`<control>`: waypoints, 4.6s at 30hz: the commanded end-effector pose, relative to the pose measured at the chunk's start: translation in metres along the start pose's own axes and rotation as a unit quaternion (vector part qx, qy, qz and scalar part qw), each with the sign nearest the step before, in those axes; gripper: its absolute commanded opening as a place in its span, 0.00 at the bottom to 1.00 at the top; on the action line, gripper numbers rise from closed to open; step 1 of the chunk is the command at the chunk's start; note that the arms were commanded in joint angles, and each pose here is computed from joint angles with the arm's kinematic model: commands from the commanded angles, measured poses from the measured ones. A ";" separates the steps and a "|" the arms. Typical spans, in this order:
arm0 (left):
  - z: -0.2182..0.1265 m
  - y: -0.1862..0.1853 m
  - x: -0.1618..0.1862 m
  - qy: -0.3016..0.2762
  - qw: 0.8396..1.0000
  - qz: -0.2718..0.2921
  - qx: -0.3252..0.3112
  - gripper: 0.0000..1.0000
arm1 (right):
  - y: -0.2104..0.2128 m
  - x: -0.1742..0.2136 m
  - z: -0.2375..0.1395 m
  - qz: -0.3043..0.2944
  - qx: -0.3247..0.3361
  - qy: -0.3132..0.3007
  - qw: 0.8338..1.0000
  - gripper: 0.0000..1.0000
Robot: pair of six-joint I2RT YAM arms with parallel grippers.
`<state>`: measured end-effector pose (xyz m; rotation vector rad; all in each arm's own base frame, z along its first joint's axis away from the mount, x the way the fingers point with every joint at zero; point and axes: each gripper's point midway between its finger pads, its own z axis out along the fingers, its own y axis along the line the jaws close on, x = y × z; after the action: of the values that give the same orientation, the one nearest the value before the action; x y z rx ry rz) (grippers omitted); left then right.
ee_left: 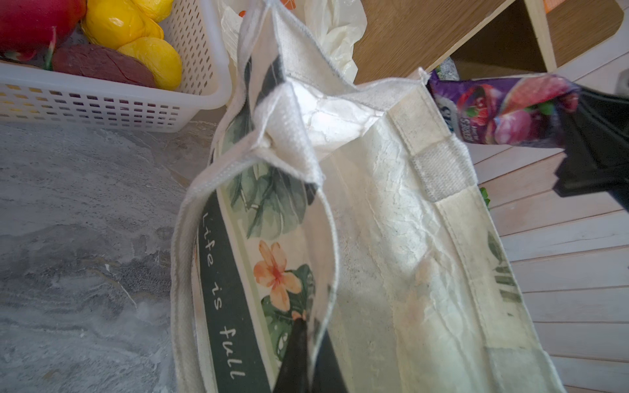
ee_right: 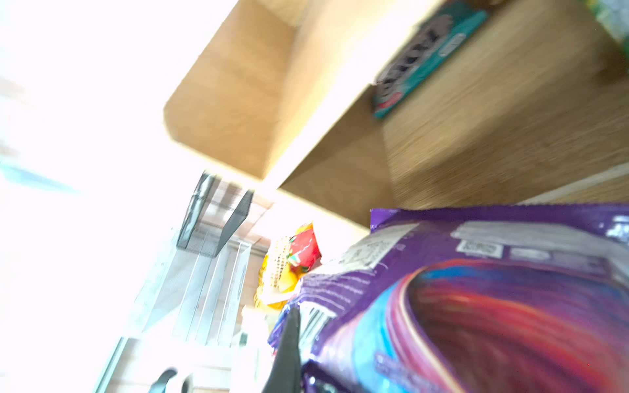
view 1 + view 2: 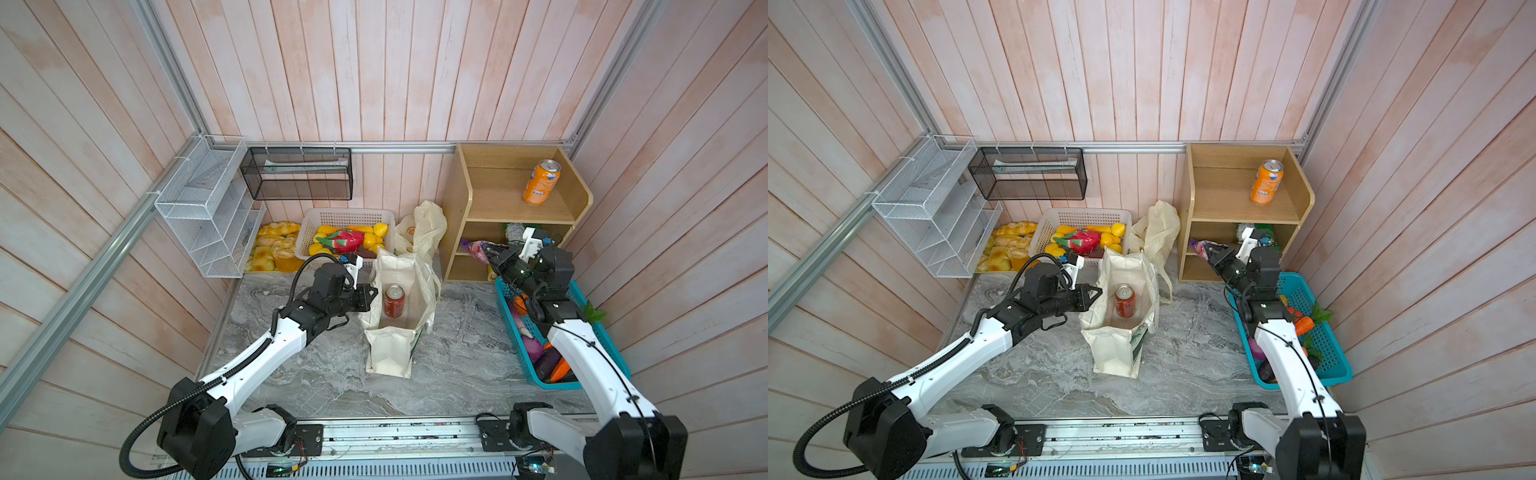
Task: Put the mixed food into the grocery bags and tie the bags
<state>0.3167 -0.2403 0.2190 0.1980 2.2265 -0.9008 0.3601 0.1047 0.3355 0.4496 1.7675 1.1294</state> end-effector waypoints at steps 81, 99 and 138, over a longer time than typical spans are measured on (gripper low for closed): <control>-0.007 -0.005 -0.010 -0.001 1.000 0.025 -0.010 0.00 | 0.032 0.162 -0.013 -0.249 0.065 0.264 0.930 0.76; -0.082 0.069 -0.063 -0.084 0.988 -0.022 -0.128 0.00 | 0.082 0.230 0.037 -0.220 -0.041 0.338 0.914 0.00; -0.175 0.133 -0.139 -0.199 0.955 -0.017 -0.219 0.68 | 0.135 0.206 0.068 -0.209 -0.090 0.261 0.938 0.89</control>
<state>0.3764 0.0048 0.2833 -0.2876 2.0976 -0.3060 0.2962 0.3735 0.3354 -0.4017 2.0624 1.2031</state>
